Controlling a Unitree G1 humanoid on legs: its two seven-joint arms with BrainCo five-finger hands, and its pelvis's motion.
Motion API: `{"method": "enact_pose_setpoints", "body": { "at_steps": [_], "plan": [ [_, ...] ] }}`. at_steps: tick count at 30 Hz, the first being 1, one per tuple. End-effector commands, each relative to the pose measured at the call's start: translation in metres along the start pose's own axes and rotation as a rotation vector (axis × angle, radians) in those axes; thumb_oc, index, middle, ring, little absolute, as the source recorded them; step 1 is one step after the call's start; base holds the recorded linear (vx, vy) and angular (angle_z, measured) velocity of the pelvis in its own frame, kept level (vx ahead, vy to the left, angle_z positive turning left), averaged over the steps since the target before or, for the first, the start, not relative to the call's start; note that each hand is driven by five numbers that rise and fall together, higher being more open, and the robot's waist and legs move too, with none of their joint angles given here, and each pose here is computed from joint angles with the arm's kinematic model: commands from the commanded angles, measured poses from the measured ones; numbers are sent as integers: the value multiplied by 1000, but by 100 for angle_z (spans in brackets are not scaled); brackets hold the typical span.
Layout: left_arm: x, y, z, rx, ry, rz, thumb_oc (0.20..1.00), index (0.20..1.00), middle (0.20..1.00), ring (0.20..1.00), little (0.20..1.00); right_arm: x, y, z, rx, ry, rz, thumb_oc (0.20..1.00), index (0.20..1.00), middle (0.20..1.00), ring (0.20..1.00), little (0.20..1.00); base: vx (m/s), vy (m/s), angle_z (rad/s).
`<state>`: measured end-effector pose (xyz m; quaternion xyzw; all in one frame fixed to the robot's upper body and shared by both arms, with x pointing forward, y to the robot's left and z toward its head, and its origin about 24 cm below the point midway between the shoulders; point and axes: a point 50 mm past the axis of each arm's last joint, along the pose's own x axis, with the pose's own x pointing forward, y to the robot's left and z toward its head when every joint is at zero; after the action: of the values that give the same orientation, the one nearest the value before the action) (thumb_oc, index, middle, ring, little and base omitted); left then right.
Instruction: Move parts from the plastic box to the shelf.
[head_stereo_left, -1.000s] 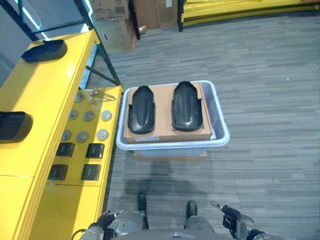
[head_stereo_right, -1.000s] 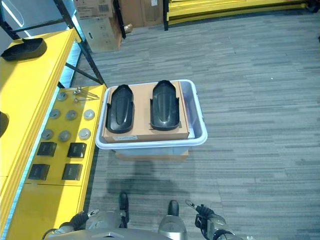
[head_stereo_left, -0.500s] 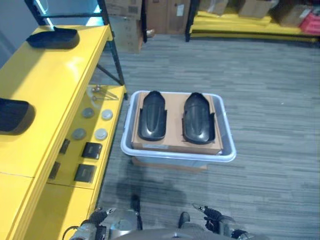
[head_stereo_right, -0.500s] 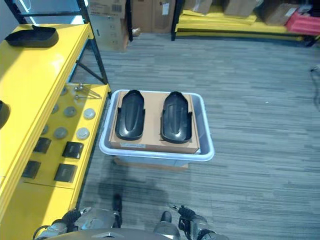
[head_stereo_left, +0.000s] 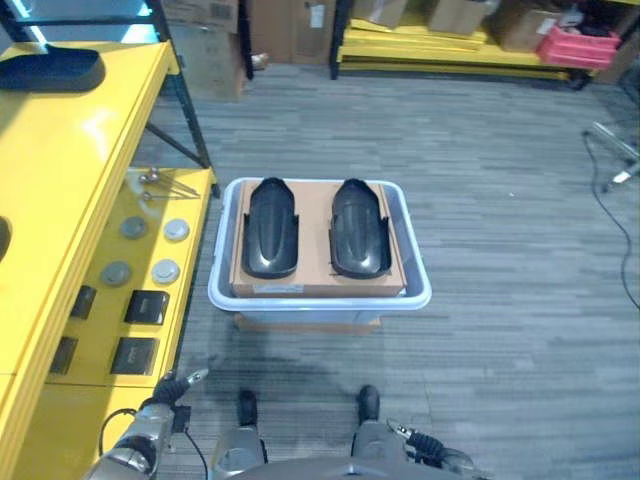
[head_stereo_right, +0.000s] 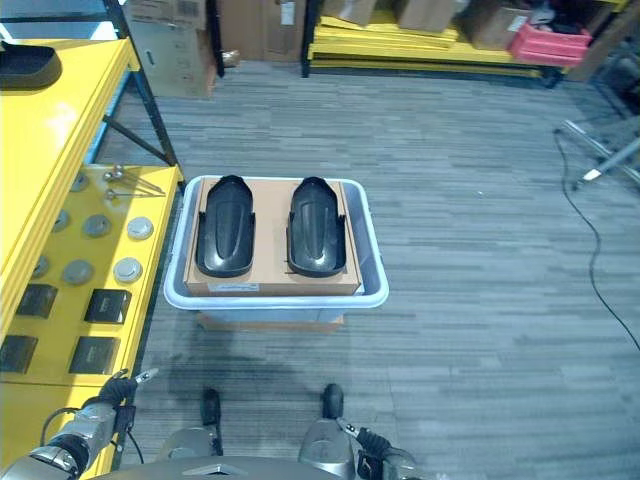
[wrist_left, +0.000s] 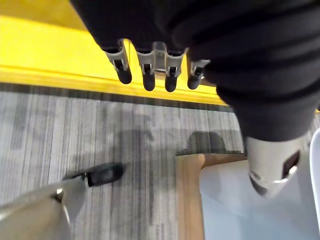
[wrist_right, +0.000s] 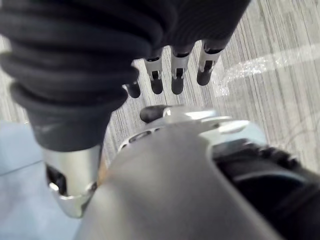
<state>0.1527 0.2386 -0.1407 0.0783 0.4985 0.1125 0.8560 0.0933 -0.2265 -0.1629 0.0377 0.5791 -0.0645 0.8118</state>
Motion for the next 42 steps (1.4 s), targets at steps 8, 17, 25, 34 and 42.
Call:
{"method": "enact_pose_setpoints", "body": {
  "at_steps": [8,17,25,34,42],
  "plan": [
    [-7,-27,-31,274,40,-89,1000,1000,1000,1000,1000,-10,-39,68,156,-299,-128,1000,1000,1000,1000,1000,40,48,8],
    [-6,12,-32,195,61,23,1000,1000,1000,1000,1000,-69,-53,169,76,-967,-341,1000,1000,1000,1000,1000,119,64,3],
    [-2,-1,-10,113,17,-40,1000,1000,1000,1000,1000,-160,-62,277,-28,-1342,-488,1000,1000,1000,1000,1000,29,88,-5],
    [1,-13,17,113,-58,-70,1000,1000,1000,1000,1000,-214,-76,350,-49,-1346,-623,1000,1000,1000,1000,1000,-29,12,7],
    [2,-8,30,113,-108,-83,1000,1000,1000,1000,1000,-216,-95,363,-47,-1162,-696,1000,1000,1000,1000,1000,-1,54,21]
  ]
}}
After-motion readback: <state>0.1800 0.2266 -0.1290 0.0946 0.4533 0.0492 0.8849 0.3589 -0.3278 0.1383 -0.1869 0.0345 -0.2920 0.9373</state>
